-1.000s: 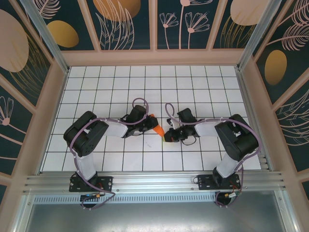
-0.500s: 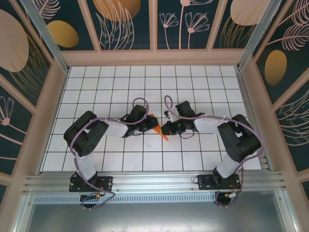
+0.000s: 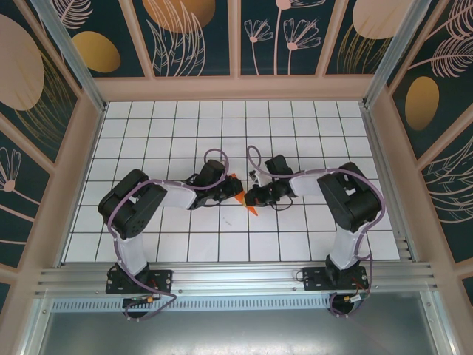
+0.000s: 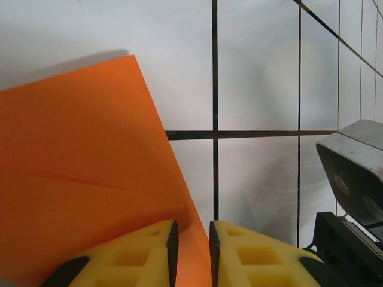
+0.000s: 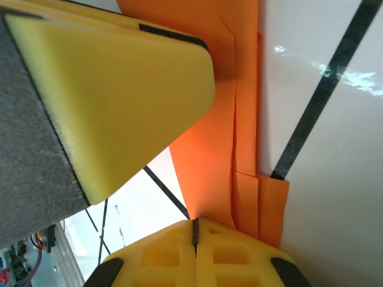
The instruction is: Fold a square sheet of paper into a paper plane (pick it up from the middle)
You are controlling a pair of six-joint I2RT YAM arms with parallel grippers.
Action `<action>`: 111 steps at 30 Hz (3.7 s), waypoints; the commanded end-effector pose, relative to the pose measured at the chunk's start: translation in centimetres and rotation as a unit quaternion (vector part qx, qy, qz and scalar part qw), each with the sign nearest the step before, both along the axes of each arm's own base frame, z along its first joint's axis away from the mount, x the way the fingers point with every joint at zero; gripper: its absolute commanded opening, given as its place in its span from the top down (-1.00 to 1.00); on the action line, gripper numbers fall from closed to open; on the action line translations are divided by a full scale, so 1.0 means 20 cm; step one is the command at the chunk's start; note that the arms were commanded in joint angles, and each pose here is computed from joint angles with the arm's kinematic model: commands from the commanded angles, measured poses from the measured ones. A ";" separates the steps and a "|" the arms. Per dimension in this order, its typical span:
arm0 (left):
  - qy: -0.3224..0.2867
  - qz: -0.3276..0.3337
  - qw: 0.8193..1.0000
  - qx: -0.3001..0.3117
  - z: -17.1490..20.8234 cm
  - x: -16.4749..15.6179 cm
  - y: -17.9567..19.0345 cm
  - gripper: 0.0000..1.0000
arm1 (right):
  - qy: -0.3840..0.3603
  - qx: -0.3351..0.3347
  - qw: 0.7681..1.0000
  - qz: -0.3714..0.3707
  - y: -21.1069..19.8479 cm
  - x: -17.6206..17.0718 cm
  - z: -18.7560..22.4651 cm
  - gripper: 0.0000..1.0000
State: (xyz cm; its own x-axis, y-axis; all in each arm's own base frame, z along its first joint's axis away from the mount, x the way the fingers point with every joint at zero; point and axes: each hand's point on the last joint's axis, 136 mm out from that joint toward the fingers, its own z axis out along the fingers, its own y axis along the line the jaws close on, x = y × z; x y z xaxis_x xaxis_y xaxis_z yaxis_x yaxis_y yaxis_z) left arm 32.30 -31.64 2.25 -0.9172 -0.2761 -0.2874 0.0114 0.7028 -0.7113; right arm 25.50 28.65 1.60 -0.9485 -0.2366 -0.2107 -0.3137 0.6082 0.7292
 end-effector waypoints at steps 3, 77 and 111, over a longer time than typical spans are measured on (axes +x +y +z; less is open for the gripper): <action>0.008 0.011 0.999 0.044 -0.13 0.04 0.14 0.49 | 0.060 -0.085 0.994 -0.041 -0.19 -0.09 -0.26 1.00; -0.134 0.065 0.986 -0.073 0.58 -0.15 0.21 0.26 | 0.068 -0.086 0.992 -0.062 -0.25 -0.11 -0.23 1.00; -0.054 -0.021 0.988 -0.140 0.16 -0.15 -0.13 0.39 | 0.076 -0.076 0.989 -0.099 -0.22 -0.03 -0.27 1.00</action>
State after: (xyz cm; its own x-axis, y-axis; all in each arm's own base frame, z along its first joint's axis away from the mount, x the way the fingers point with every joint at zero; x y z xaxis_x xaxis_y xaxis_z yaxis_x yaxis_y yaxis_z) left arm 29.58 -33.00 4.73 -0.8848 -0.3490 -0.3088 0.0903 0.5217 -0.8484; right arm 25.82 27.64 1.60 -0.9828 -0.1249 -0.1362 -0.1840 0.5940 0.7832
